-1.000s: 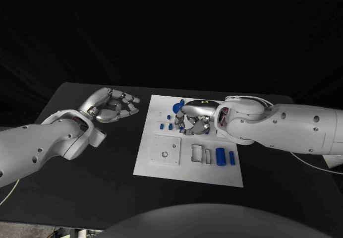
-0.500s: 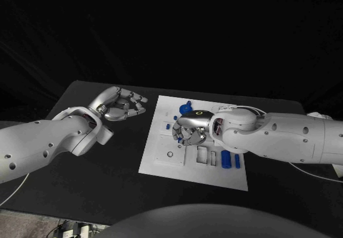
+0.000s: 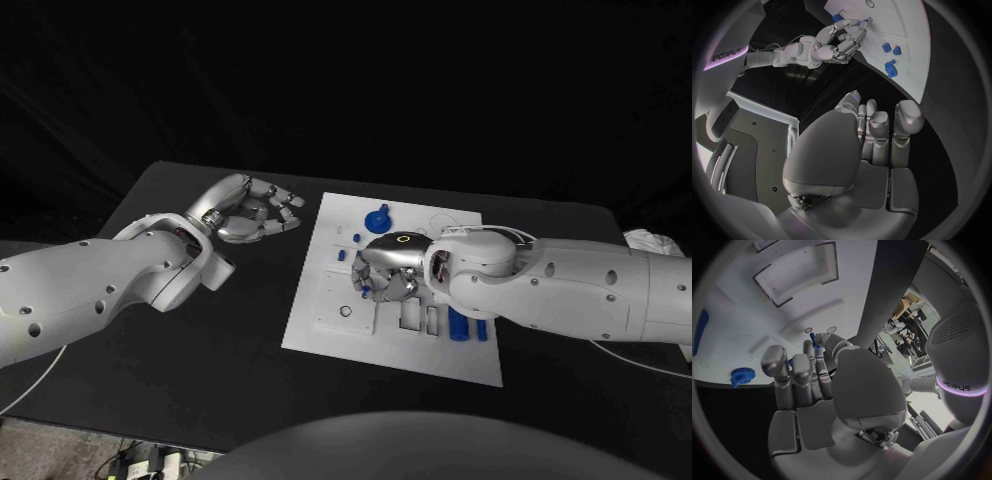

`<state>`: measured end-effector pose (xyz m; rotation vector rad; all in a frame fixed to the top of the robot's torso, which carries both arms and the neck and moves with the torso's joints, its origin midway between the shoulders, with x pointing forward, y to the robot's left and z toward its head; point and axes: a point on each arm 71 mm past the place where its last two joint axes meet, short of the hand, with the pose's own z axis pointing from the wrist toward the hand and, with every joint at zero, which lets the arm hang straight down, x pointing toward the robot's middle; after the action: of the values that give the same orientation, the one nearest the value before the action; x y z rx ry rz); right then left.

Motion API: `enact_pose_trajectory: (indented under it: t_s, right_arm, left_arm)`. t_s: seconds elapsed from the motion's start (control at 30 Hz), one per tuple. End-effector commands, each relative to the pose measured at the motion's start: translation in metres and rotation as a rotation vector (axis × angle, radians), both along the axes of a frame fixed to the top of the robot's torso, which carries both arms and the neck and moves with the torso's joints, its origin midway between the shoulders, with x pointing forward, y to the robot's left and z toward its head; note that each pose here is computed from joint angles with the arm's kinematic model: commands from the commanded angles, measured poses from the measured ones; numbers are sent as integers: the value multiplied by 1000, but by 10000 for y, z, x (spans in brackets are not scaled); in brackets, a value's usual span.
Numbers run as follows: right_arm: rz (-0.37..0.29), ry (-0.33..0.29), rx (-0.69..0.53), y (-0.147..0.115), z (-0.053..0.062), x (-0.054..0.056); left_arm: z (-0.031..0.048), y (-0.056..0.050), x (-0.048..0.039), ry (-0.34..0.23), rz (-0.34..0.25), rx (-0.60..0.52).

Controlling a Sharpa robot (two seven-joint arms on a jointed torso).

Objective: Assemble the parts on the task board

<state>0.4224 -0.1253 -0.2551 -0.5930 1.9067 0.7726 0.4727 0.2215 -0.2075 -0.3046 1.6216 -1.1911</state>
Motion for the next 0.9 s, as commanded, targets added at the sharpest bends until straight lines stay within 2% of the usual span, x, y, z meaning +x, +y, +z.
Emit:
enact_pose_trajectory:
  t_s: [0.03,0.9]
  right_arm:
    - [14,-35,-8,7,-14,-7]
    - [3,-42,16,-22,-110,-20]
  left_arm:
    - [-5,-20,-2,14,-12,-5]
    - [-14,-25,2,23,-13,-2]
